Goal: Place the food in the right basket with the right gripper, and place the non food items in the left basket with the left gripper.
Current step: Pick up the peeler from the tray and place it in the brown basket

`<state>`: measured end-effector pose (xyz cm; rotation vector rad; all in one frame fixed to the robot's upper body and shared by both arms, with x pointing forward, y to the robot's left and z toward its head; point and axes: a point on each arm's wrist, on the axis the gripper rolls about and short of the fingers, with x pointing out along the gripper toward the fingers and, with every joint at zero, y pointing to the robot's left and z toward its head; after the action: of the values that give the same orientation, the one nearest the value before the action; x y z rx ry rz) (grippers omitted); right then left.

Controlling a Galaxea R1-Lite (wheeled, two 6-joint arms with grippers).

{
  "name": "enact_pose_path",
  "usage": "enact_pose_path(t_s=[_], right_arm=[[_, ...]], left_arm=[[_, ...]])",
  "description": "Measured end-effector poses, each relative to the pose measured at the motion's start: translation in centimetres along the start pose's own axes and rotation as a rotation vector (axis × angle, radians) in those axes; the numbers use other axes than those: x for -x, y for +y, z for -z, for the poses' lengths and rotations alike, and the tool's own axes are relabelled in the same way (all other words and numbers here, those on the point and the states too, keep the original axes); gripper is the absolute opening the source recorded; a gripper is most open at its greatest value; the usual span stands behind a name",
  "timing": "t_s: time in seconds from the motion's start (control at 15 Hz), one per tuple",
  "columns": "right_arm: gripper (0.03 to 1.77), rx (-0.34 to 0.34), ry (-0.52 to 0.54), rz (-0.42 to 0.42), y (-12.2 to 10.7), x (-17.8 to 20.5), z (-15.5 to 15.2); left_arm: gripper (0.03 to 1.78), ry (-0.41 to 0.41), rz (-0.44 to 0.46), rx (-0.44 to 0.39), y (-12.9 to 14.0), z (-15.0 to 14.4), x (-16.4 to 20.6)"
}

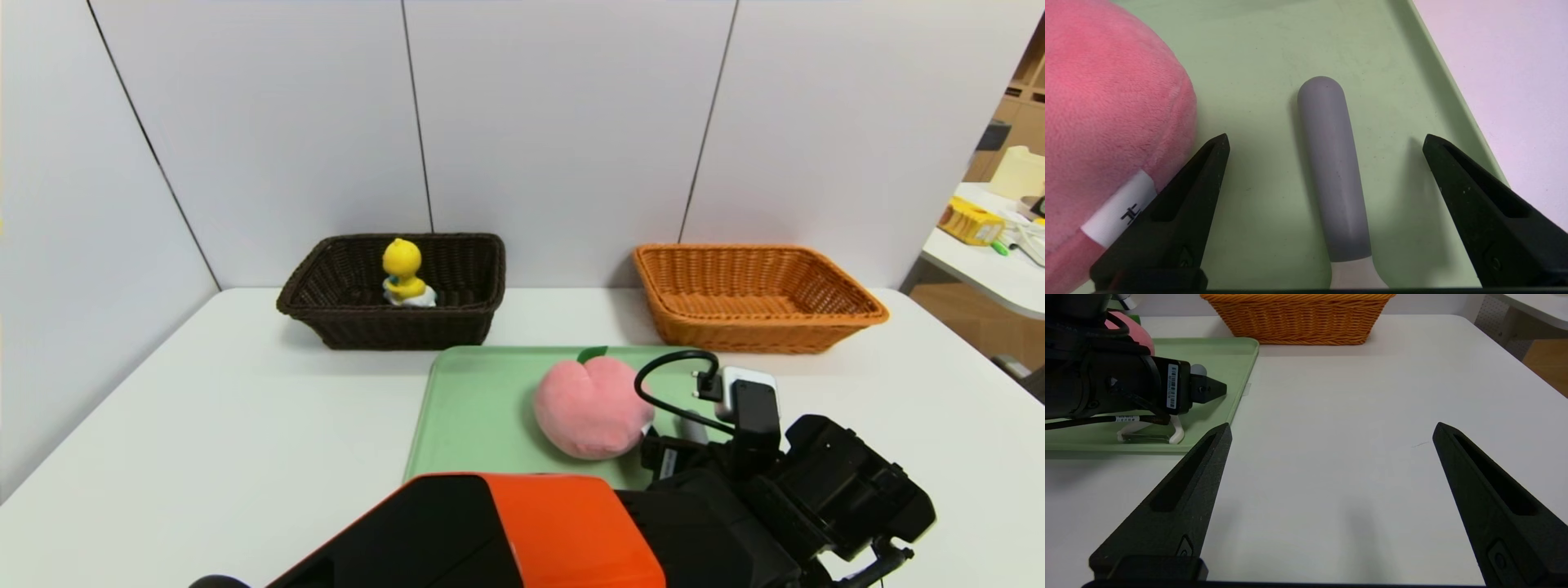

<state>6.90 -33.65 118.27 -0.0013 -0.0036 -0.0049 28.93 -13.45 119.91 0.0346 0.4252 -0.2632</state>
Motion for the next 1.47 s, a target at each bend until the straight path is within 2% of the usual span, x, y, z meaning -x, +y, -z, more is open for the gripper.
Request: enact_pose_path(t_s=[0.4, 0.47, 0.73, 0.87, 0.93, 1.0, 1.47], right_arm=[[1.7, 0.0, 0.0, 0.0, 0.0, 0.0, 0.0], [1.7, 0.0, 0.0, 0.0, 0.0, 0.0, 0.0], [1.7, 0.0, 0.0, 0.0, 0.0, 0.0, 0.0], [1.7, 0.0, 0.0, 0.0, 0.0, 0.0, 0.0], [1.7, 0.0, 0.0, 0.0, 0.0, 0.0, 0.0], [1.7, 0.0, 0.0, 0.0, 0.0, 0.0, 0.0], [1.7, 0.0, 0.0, 0.0, 0.0, 0.0, 0.0]], left_arm=[[1.69, 0.001, 0.002, 0.0, 0.0, 0.0, 0.0], [1.61, 0.0, 0.001, 0.001, 0.0, 0.0, 0.0], [0.99, 0.0, 0.0, 0.002, 0.0, 0.0, 0.0], [0.8, 0.0, 0.0, 0.003, 0.0, 0.0, 0.0], [0.63, -0.001, 0.0, 0.003, -0.01, -0.01, 0.0], [0.3, -0.001, 0.0, 0.003, -0.01, -0.01, 0.0], [0.3, -0.006, 0.004, 0.007, 0.1, -0.57, 0.35]])
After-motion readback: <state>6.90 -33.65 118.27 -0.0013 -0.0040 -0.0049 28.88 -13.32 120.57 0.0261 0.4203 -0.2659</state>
